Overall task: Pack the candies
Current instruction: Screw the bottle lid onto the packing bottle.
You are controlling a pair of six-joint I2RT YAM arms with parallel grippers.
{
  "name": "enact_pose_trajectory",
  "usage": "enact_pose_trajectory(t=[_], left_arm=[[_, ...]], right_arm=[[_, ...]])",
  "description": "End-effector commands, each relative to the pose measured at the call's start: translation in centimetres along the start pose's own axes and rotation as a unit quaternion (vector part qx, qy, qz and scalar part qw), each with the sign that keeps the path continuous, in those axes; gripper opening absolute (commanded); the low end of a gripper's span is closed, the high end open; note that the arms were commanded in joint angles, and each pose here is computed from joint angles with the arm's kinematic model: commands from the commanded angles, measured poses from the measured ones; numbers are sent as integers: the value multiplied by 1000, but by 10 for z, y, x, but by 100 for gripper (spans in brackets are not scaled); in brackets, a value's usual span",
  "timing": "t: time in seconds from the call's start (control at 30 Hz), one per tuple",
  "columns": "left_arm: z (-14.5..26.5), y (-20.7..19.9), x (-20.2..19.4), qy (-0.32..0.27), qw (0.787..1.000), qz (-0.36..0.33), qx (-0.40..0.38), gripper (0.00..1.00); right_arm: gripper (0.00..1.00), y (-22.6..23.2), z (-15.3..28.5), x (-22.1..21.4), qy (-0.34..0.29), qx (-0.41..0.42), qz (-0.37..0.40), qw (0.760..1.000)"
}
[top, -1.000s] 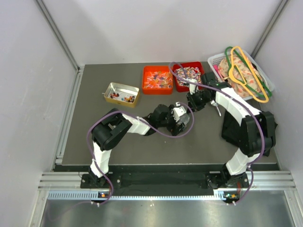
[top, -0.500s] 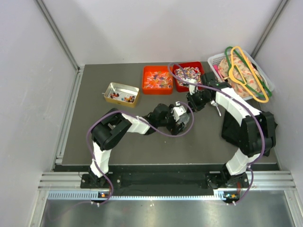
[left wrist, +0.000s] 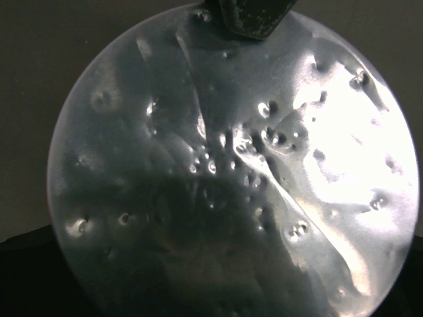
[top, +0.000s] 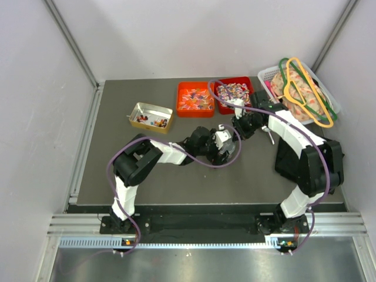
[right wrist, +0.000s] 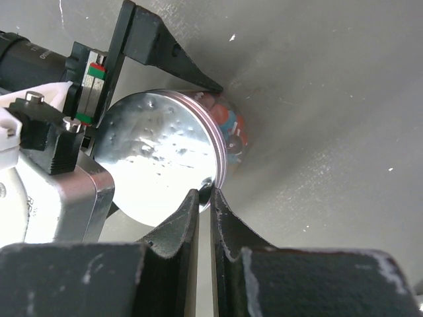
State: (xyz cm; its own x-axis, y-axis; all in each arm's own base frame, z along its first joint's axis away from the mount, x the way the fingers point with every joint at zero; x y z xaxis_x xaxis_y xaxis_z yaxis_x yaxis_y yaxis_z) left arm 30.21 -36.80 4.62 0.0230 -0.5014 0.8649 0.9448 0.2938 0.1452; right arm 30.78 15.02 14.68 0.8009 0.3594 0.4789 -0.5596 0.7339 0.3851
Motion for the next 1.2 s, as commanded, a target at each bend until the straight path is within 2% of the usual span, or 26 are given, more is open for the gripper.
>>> enact_pose_trajectory(t=[0.0, 0.1, 0.13, 0.2, 0.23, 0.33, 0.7, 0.9, 0.97, 1.1, 1.17], left_arm=[[0, 46, -26, 45, 992, 72, 97, 99], [1, 45, -23, 40, 993, 71, 90, 99], [0, 42, -22, 37, 993, 72, 81, 99], [1, 40, -22, 34, 994, 67, 75, 99], [1, 39, -24, 36, 994, 67, 73, 99], [3, 36, -27, 37, 995, 63, 71, 99], [4, 33, -28, 34, 996, 55, 63, 99], [6, 25, -24, 16, 998, 42, 37, 99], [9, 22, -23, 11, 999, 30, 26, 99], [13, 16, -17, 0, 1000, 9, 0, 99], [15, 13, -11, -10, 1000, -9, -20, 99]], right_arm=[[5, 53, -8, -91, 202, 104, -89, 970], [9, 50, -8, -88, 196, 93, -79, 973], [16, 48, -8, -86, 191, 87, -78, 975], [22, 49, -7, -81, 186, 90, -78, 975], [30, 49, -8, -78, 185, 93, -78, 975], [41, 49, -5, -67, 170, 89, -70, 979], [46, 29, 24, -16, 79, 21, -43, 996], [48, 16, 26, 8, 28, 14, -69, 997], [49, 9, 22, 10, 32, 18, -81, 996], [63, 1, 17, 16, 28, 15, -77, 997], [65, 3, 17, 23, 22, 23, -78, 996]])
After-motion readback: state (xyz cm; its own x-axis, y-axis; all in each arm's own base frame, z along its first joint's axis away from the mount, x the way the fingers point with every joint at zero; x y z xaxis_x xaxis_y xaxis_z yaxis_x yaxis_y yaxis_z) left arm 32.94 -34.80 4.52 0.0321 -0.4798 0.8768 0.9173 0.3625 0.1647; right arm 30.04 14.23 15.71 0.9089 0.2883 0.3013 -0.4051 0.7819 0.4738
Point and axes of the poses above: each gripper's point midway between its finger pads, its own z axis back along the fingers, its own y axis along the line the jaws close on, x = y × z, the point moved 4 cm from there along z, back along the fingers, and after that the axes turned 12 degrees about -z, right-handed, at the moved point
